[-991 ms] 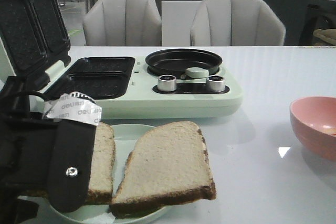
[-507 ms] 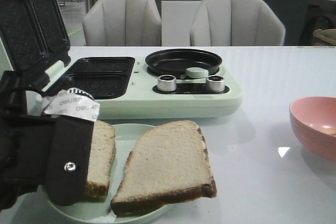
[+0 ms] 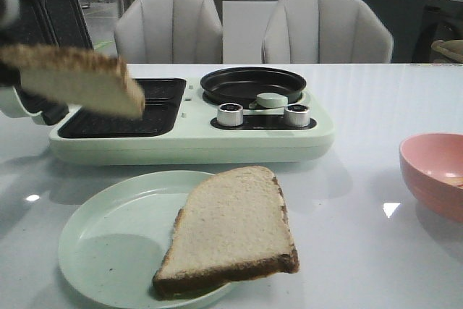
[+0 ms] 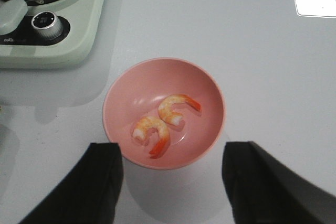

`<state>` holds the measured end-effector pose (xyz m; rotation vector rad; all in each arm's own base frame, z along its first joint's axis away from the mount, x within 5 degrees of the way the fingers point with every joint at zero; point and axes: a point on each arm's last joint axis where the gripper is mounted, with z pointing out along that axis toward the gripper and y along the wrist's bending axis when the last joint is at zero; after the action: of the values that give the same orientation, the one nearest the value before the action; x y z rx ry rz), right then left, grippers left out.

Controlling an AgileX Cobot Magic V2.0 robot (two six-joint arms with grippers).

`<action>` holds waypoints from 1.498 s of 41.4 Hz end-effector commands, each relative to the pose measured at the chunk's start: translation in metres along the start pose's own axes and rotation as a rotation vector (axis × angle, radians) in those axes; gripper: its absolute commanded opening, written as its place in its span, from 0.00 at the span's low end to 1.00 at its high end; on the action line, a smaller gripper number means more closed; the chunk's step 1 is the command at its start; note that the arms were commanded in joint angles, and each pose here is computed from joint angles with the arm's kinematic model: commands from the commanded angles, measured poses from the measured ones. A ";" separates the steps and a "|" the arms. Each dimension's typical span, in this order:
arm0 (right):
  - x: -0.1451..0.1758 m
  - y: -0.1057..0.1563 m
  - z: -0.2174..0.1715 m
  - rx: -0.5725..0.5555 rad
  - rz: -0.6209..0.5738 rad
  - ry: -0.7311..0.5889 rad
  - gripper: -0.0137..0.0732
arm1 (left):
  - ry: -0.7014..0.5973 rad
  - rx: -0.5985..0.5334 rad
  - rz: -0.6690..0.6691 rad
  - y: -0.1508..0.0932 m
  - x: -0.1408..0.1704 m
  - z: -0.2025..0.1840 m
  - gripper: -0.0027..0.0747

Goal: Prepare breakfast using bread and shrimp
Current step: 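Move the bread with the left gripper and lay it on the sandwich plate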

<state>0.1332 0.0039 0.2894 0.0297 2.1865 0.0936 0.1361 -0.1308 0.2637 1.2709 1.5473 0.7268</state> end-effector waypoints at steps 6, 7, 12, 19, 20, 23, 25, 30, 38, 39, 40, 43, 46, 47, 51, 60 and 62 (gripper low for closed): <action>-0.014 0.001 -0.005 -0.002 -0.002 -0.089 0.76 | -0.131 -0.201 -0.042 0.052 -0.015 -0.007 0.16; -0.014 0.001 -0.005 -0.002 -0.002 -0.089 0.76 | -0.135 -0.200 -0.048 0.057 -0.018 -0.004 0.16; -0.014 0.001 -0.005 -0.002 -0.002 -0.089 0.76 | -0.137 -0.184 -0.063 0.071 -0.029 0.015 0.16; -0.014 0.001 -0.005 -0.002 -0.002 -0.089 0.76 | -0.113 -0.167 -0.054 0.092 -0.042 0.059 0.16; -0.014 0.001 -0.005 -0.002 -0.002 -0.089 0.76 | -0.108 -0.163 -0.056 0.094 -0.043 0.065 0.16; -0.014 0.001 -0.005 -0.002 -0.002 -0.089 0.76 | -0.070 -0.162 -0.065 0.102 -0.045 0.088 0.16; -0.014 0.001 -0.005 -0.002 -0.002 -0.089 0.76 | -0.043 -0.165 -0.072 0.108 -0.045 0.105 0.16; -0.014 0.001 -0.005 -0.002 -0.002 -0.089 0.76 | 0.013 -0.185 -0.089 0.120 -0.047 0.142 0.16; -0.014 0.001 -0.005 -0.002 -0.002 -0.089 0.76 | 0.053 -0.180 -0.102 0.129 -0.044 0.196 0.16; -0.014 0.001 -0.005 -0.002 -0.002 -0.089 0.76 | 0.057 -0.171 -0.100 0.127 -0.043 0.204 0.16; -0.014 0.001 -0.005 -0.002 -0.002 -0.089 0.76 | 0.063 -0.167 -0.102 0.127 -0.041 0.211 0.16; -0.014 0.001 -0.005 -0.002 -0.002 -0.089 0.76 | 0.071 -0.151 -0.107 0.127 -0.033 0.229 0.16; -0.014 0.001 -0.005 -0.002 -0.002 -0.089 0.76 | 0.074 -0.112 -0.106 0.120 -0.025 0.246 0.16; -0.014 0.001 -0.005 -0.002 -0.002 -0.089 0.76 | 0.079 -0.098 -0.105 0.116 -0.020 0.252 0.16; -0.014 0.001 -0.005 -0.002 -0.002 -0.089 0.76 | 0.096 -0.053 -0.103 0.106 -0.007 0.267 0.16; -0.014 0.001 -0.005 -0.002 -0.002 -0.089 0.76 | 0.140 0.003 -0.096 0.086 0.011 0.288 0.16; -0.014 0.001 -0.005 -0.002 -0.002 -0.089 0.76 | 0.144 0.010 -0.094 0.083 0.012 0.290 0.16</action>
<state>0.1331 0.0039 0.2893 0.0296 2.1882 0.0938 0.4349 -0.1349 0.1984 1.2415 1.7727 0.7351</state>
